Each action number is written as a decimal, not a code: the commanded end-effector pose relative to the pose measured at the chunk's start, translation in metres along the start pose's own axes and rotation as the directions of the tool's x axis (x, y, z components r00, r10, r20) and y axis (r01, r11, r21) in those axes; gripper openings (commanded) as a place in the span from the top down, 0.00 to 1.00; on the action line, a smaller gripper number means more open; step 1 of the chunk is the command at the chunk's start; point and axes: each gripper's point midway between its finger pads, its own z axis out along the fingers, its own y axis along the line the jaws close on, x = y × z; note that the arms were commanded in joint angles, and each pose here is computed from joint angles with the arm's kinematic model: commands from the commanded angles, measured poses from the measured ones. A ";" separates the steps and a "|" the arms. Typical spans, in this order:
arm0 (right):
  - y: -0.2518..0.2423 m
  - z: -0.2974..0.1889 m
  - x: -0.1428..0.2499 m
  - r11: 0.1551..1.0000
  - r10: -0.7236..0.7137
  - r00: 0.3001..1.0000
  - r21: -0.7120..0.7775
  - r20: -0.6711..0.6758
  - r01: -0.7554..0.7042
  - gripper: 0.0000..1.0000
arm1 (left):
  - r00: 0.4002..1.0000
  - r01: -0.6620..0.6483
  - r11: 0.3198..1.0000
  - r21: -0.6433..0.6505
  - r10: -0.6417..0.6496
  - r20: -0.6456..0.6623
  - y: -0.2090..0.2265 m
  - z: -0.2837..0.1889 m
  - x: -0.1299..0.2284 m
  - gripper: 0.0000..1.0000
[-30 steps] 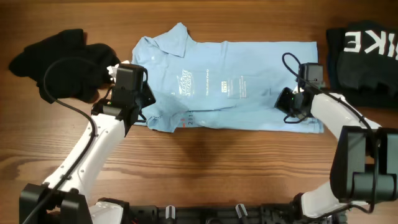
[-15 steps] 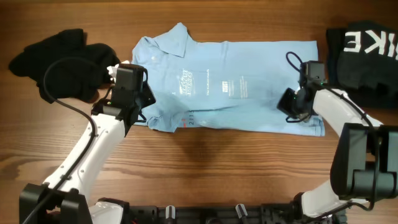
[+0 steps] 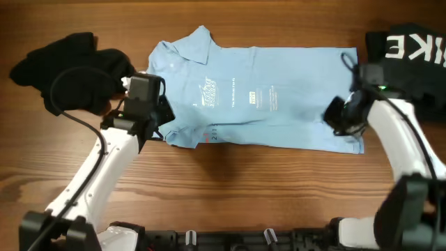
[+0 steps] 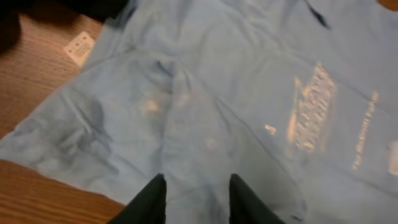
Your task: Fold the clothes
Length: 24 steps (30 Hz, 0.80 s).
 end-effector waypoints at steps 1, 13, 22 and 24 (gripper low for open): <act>0.037 -0.074 -0.024 0.969 -0.188 0.972 -0.134 0.144 0.208 0.31 | 0.994 -0.080 0.985 0.152 0.067 0.089 -0.044 -0.056 -0.051 0.64; 0.078 -0.129 -0.144 0.982 -0.109 0.905 -0.095 0.412 0.162 0.17 | 0.983 0.037 0.991 0.131 -0.060 0.175 -0.104 -0.038 -0.170 0.64; 0.082 -0.021 -0.198 0.975 0.210 0.918 -0.136 0.337 -0.174 0.17 | 0.872 0.402 0.888 0.224 -0.445 0.201 -0.123 0.057 -0.202 0.69; 0.081 -0.006 -0.204 0.971 0.233 0.912 -0.135 0.337 -0.198 0.17 | 0.849 0.456 0.862 0.219 -0.496 0.183 -0.122 0.080 -0.198 0.70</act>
